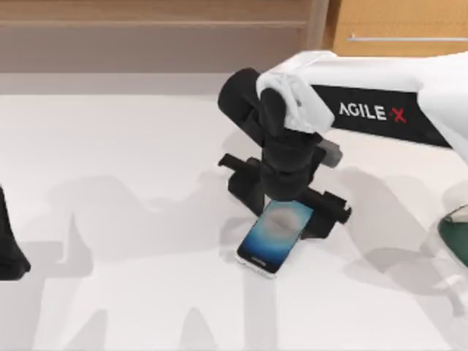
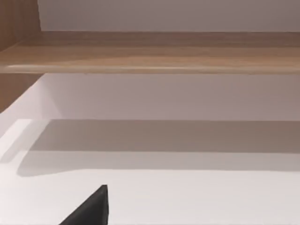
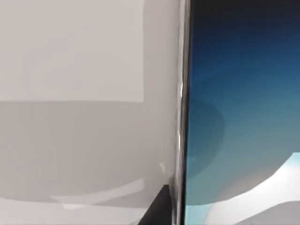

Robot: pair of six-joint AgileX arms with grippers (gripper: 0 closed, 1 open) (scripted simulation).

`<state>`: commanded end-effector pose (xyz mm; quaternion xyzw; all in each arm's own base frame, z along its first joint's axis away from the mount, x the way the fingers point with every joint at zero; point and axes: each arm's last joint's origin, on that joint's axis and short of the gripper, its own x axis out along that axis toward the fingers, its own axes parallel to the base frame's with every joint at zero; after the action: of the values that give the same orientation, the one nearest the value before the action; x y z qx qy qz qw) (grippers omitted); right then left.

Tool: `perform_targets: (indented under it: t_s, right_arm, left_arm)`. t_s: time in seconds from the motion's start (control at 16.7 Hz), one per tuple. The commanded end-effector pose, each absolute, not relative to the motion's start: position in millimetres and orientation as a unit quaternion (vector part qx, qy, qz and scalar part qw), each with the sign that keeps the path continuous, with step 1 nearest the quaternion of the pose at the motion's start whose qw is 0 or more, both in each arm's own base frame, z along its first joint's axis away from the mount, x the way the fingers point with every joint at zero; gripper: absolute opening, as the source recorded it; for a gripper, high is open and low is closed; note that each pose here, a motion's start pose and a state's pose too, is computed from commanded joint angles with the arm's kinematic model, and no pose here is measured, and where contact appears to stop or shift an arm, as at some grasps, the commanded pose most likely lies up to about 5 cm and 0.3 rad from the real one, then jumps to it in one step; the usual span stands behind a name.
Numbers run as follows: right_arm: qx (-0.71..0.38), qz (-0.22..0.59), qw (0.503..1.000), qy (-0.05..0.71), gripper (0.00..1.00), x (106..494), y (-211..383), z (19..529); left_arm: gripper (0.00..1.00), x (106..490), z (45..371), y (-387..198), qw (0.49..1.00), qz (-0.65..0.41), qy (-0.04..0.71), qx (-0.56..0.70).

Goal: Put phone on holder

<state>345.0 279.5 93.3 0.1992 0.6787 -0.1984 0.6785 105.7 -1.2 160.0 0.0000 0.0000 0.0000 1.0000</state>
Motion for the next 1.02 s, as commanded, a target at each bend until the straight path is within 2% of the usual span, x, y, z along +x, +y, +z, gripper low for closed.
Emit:
perform_targets:
  t_s: [0.12,0.18,0.6,0.66,1.02]
  right_arm:
    - [0.199,-0.198,0.678,0.679,0.02,345,279,93]
    - [0.199,-0.198,0.678,0.679,0.00,345,279,93]
    - [0.199,-0.198,0.678,0.679,0.00,345,279,93]
    - [0.195,-0.195,0.685,0.674,0.00,343,275,115]
    - [0.195,-0.196,0.685,0.674,0.00,343,275,131]
  left_arm:
    - [1.00,106,160,-1,1.000,0.000,0.000,0.000]
    - [1.00,106,160,-1,1.000,0.000,0.000,0.000]
    - [1.00,106,160,-1,1.000,0.000,0.000,0.000]
    - [1.00,106,160,-1,1.000,0.000,0.000,0.000]
    - [1.00,106,160,-1,1.000,0.000,0.000,0.000]
